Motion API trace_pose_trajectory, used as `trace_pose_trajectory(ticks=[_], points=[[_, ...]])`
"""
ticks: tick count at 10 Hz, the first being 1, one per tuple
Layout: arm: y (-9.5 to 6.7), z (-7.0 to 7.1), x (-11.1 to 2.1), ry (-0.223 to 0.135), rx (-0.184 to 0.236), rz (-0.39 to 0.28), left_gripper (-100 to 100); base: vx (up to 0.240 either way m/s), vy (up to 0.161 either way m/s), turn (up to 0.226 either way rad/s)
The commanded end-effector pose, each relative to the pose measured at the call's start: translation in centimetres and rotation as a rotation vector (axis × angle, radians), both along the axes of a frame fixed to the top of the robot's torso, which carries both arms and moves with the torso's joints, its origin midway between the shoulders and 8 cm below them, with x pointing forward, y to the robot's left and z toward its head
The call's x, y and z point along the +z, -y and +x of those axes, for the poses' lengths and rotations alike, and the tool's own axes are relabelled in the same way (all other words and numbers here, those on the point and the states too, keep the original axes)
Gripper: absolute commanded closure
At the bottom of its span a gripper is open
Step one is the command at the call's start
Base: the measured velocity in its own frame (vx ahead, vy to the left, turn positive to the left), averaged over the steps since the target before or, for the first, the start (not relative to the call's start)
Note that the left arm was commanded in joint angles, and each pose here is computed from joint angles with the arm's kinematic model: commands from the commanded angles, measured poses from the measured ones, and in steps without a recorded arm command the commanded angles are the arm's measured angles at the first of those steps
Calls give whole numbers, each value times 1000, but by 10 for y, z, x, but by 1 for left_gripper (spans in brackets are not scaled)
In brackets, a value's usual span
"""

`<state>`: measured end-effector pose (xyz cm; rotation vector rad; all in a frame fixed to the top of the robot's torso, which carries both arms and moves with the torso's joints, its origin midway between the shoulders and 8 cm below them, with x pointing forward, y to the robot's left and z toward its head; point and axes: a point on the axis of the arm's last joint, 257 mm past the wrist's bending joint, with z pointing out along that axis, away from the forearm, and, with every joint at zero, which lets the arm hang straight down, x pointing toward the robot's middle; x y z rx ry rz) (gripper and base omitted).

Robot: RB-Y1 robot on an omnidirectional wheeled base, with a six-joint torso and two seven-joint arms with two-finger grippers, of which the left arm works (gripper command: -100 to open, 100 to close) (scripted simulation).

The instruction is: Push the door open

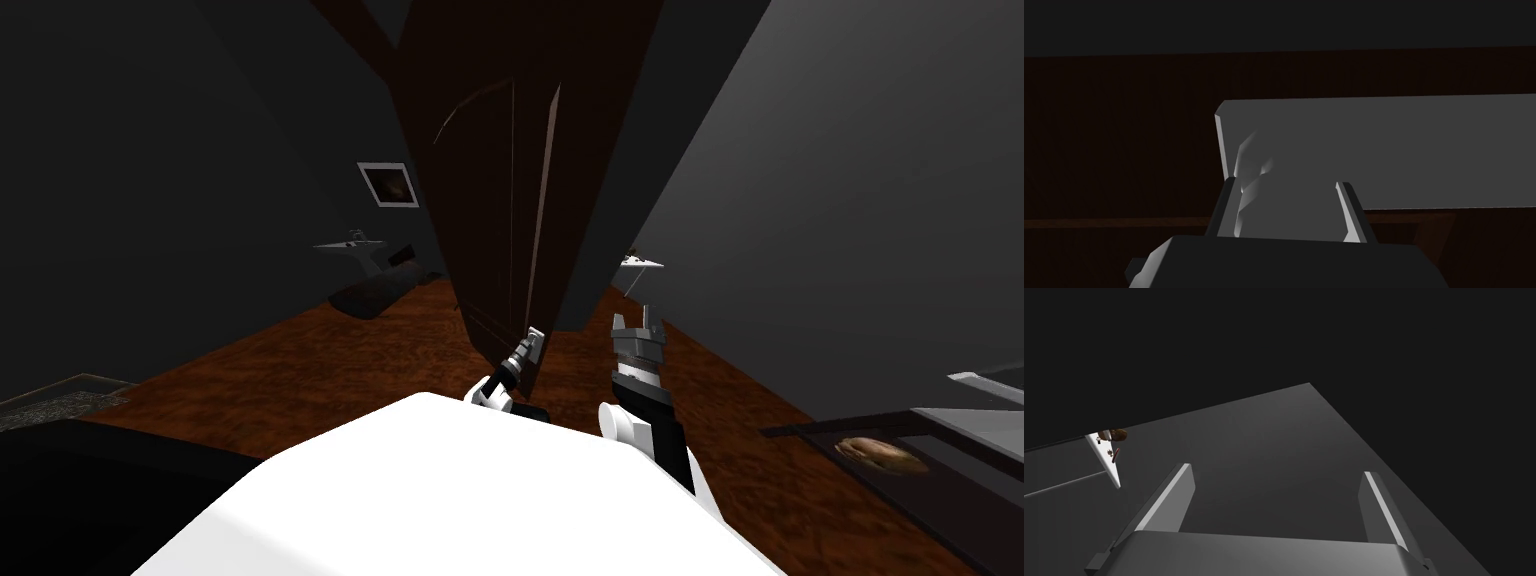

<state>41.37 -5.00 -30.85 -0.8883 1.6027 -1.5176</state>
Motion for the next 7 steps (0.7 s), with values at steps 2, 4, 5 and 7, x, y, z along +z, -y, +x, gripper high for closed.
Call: trace_pose_trajectory(ticks=[2, 4, 5, 7], points=[[-12, 13, 3, -5, 44, -26, 100, 95, -195, 112], [-10, 13, 5, -6, 47, -31, 100, 48, -140, 64], [-29, 19, 1, 0, 66, -9, 100, 52, -109, 46], [-45, 25, -3, 0, 86, 9, 100, 99, -189, 109]])
